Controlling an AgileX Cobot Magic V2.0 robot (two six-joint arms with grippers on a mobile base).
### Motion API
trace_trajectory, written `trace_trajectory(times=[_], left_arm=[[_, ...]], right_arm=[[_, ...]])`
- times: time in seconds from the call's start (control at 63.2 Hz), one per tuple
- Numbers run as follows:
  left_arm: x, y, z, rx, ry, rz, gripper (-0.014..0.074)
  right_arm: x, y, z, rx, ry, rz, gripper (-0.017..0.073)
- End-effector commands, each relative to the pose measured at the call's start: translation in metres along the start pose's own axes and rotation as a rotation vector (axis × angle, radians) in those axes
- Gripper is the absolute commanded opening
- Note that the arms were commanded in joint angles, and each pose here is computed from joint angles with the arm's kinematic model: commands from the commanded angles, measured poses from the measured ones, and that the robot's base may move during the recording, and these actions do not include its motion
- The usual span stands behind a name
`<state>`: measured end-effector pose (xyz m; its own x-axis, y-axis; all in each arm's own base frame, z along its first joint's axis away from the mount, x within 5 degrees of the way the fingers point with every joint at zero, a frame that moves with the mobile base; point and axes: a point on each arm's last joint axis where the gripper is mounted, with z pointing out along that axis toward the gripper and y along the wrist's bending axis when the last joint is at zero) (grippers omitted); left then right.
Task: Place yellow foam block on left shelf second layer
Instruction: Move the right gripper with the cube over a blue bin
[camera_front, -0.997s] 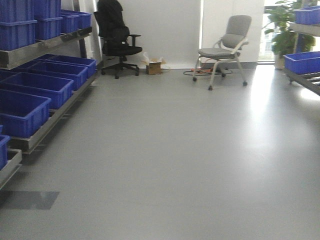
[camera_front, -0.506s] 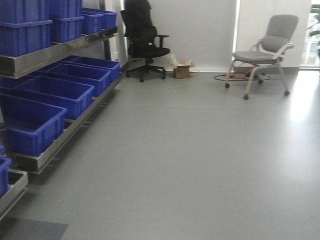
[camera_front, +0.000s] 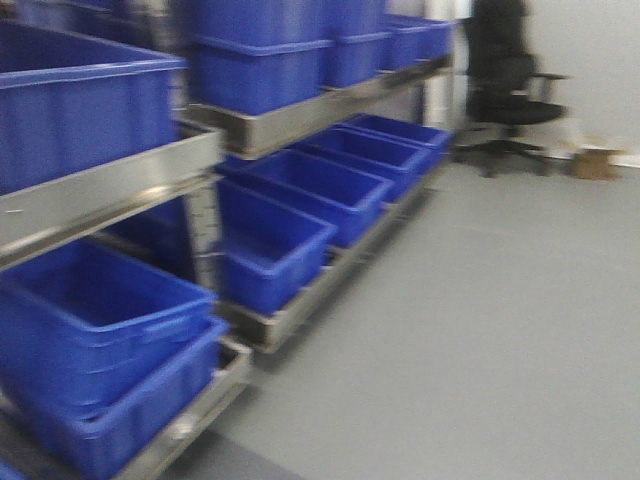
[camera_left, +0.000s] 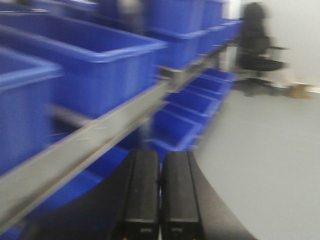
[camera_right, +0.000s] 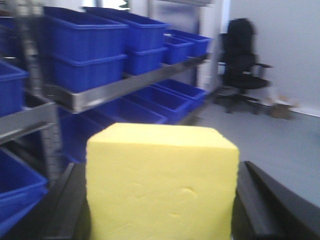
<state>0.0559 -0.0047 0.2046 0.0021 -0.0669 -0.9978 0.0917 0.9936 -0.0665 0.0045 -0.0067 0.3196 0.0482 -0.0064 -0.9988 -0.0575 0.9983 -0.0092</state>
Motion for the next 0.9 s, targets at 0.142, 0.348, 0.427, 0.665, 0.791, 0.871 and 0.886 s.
trace_trajectory(times=[0.142, 0.348, 0.427, 0.665, 0.791, 0.871, 0.886], left_arm=[[0.0014, -0.0013, 0.0014, 0.021, -0.053, -0.011, 0.0136], [0.0014, -0.0013, 0.0014, 0.021, -0.053, -0.011, 0.0136], [0.0014, -0.0013, 0.0014, 0.021, -0.053, -0.011, 0.0136], [0.0014, -0.0013, 0.0014, 0.021, -0.053, -0.011, 0.0136], [0.0014, -0.0013, 0.0014, 0.021, -0.053, -0.011, 0.0136], [0.0014, -0.0013, 0.0014, 0.021, -0.053, -0.011, 0.0136], [0.0014, -0.0013, 0.0014, 0.021, -0.053, -0.011, 0.0136]], right_arm=[[-0.0161, 0.0002, -0.0034, -0.003, -0.11, -0.019, 0.0304], [-0.0161, 0.0002, -0.0034, -0.003, -0.11, -0.019, 0.0304], [-0.0161, 0.0002, -0.0034, -0.003, -0.11, -0.019, 0.0304], [-0.0161, 0.0002, -0.0034, -0.003, -0.11, -0.019, 0.0304], [-0.0161, 0.0002, -0.0034, -0.003, -0.11, -0.019, 0.0304], [-0.0161, 0.0002, -0.0034, -0.003, -0.11, -0.019, 0.0304], [-0.0161, 0.0002, -0.0034, -0.003, -0.11, -0.019, 0.0304]])
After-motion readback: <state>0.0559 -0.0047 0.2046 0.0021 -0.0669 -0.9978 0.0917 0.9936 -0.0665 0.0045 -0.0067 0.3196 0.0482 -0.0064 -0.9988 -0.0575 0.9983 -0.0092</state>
